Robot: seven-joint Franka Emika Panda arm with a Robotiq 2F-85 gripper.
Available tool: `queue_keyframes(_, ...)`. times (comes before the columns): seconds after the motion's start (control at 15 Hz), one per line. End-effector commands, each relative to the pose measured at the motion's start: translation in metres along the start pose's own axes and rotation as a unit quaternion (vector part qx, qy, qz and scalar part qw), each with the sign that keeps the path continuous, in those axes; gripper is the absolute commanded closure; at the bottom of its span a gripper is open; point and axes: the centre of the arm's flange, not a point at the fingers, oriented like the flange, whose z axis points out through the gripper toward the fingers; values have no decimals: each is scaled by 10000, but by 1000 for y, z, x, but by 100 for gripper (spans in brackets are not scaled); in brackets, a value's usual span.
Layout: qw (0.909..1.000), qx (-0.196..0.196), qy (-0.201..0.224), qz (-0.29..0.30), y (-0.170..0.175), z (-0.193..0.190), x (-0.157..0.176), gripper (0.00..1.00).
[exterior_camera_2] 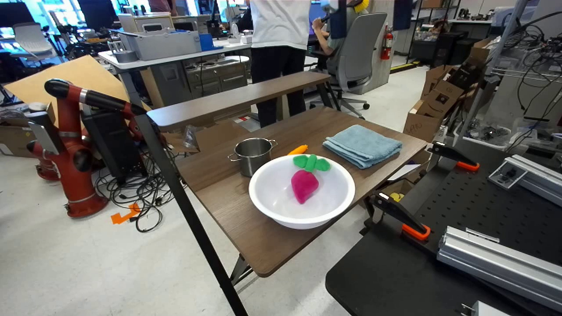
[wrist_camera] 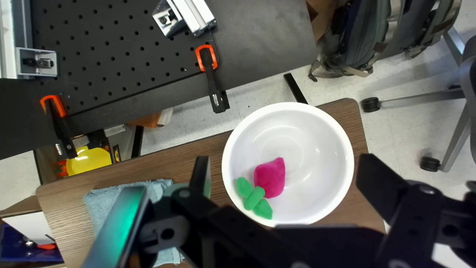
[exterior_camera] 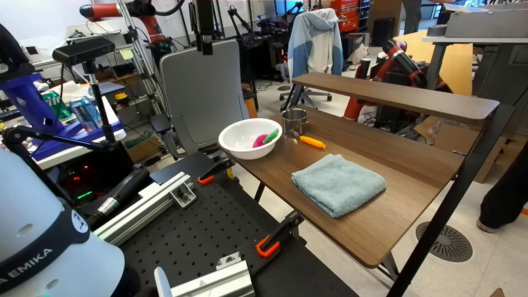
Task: Slide the silver pot to the right.
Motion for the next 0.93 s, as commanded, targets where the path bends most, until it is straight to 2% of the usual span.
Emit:
queue_keyframes(0.0,9984,343,-90,444,-23,8,37,0)
queue_keyframes(0.13,9942,648,-142,841,-33,15,62,0)
queue_keyframes(0.33,9822,1146,-174,1475,-47,28,103,0)
queue_keyframes(0.53,9637,1575,-241,2141,-59,43,134,0)
queue_keyframes(0.6,9567,1658,-111,2388,-63,49,143,0)
queue_keyframes(0.73,9431,1586,-18,2923,-67,56,157,0)
queue_keyframes(0.8,9564,1567,-63,2465,-55,56,145,0)
queue_keyframes(0.87,9514,1574,-73,2647,-57,60,150,0)
